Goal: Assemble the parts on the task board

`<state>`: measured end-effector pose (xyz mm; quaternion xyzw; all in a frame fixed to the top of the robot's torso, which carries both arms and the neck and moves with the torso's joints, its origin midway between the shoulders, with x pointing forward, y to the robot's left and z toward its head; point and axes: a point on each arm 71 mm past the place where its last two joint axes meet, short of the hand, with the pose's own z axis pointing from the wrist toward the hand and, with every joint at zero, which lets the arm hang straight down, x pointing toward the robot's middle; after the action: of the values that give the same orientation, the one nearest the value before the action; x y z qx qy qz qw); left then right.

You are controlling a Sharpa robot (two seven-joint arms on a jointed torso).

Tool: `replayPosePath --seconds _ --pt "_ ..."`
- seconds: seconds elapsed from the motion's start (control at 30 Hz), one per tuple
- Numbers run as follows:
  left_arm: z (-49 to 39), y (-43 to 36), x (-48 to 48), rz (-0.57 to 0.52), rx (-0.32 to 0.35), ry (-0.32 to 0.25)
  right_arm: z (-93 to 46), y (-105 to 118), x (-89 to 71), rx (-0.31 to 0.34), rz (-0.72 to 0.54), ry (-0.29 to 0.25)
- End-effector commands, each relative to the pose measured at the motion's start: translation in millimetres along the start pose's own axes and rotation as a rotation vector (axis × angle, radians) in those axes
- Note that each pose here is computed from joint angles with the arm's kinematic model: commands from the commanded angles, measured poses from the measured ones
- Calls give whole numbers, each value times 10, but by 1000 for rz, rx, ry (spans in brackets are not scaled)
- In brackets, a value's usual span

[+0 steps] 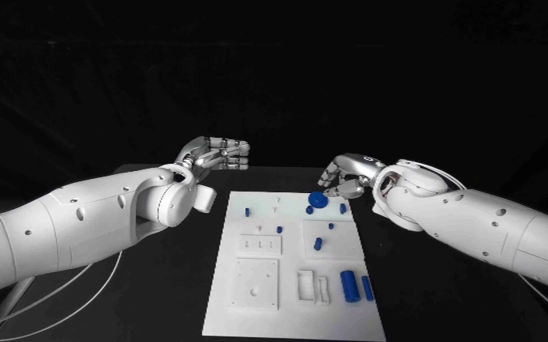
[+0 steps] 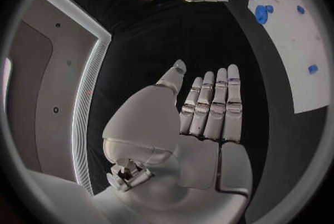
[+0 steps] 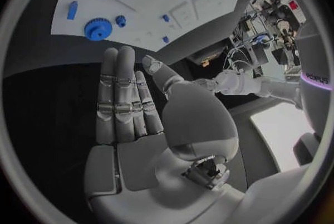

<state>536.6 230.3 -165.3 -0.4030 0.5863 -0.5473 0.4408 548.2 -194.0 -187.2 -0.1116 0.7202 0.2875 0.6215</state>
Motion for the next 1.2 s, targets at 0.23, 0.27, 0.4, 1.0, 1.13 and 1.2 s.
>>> replayPosePath --seconds 0.23,0.27,0.4,1.0,1.13,1.2 --pt "-12 -86 129 -31 16 74 72 35 26 57 -191 26" --pt "-13 -89 131 -31 16 74 73 37 26 57 -193 26" --pt "-23 -123 164 -34 20 85 81 66 34 72 -231 34" --pt "-99 -235 284 -42 35 124 140 79 68 96 -257 44" --pt "-103 -270 288 -41 39 127 159 91 125 92 -253 52" --pt "-106 -289 295 -41 41 130 164 106 156 86 -251 56"
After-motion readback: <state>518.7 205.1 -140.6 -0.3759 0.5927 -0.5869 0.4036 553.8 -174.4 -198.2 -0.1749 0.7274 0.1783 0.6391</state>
